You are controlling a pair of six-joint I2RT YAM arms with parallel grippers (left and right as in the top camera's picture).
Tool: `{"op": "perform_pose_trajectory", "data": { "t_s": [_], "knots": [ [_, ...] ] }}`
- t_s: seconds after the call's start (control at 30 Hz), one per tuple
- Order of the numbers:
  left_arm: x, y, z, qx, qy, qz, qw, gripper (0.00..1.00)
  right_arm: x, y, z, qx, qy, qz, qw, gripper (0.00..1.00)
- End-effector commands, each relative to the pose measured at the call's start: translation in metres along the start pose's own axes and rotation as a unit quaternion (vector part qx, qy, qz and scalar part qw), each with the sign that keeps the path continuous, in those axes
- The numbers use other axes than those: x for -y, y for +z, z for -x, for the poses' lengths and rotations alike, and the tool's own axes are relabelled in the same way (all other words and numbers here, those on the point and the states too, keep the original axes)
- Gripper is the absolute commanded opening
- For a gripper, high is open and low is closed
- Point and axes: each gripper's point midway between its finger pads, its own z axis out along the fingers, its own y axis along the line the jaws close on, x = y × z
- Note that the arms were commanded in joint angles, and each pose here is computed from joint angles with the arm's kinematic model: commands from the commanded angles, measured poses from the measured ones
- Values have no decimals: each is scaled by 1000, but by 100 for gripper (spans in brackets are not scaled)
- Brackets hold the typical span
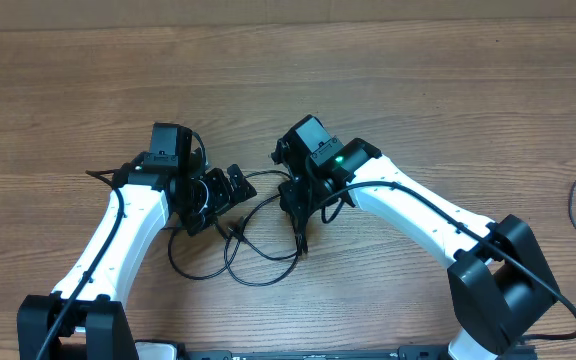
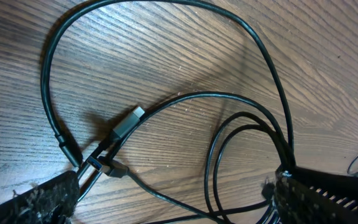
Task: Untangle cables
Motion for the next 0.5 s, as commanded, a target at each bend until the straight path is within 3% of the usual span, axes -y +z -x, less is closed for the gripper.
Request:
{"op": "perform_pose_trajectory", "data": {
  "t_s": [0.0, 0.2, 0.3, 0.4, 0.47],
  "knots": [
    [4, -1, 3, 3, 0, 0, 1000, 100, 4, 8, -8, -18, 20, -8, 1000, 20],
    [4, -1, 3, 3, 0, 0, 1000, 100, 20, 25, -24, -50, 49, -35, 997, 19],
    [4, -1, 3, 3, 0, 0, 1000, 100, 11, 27, -27, -58, 55, -7, 997, 4],
    [7, -1, -1, -6, 2, -7, 1000, 100, -2, 23, -17, -47, 52, 27, 997, 4],
    [23, -2, -9, -29, 51, -54, 997, 100, -7, 16, -4, -31, 53, 48, 997, 4]
  ]
}}
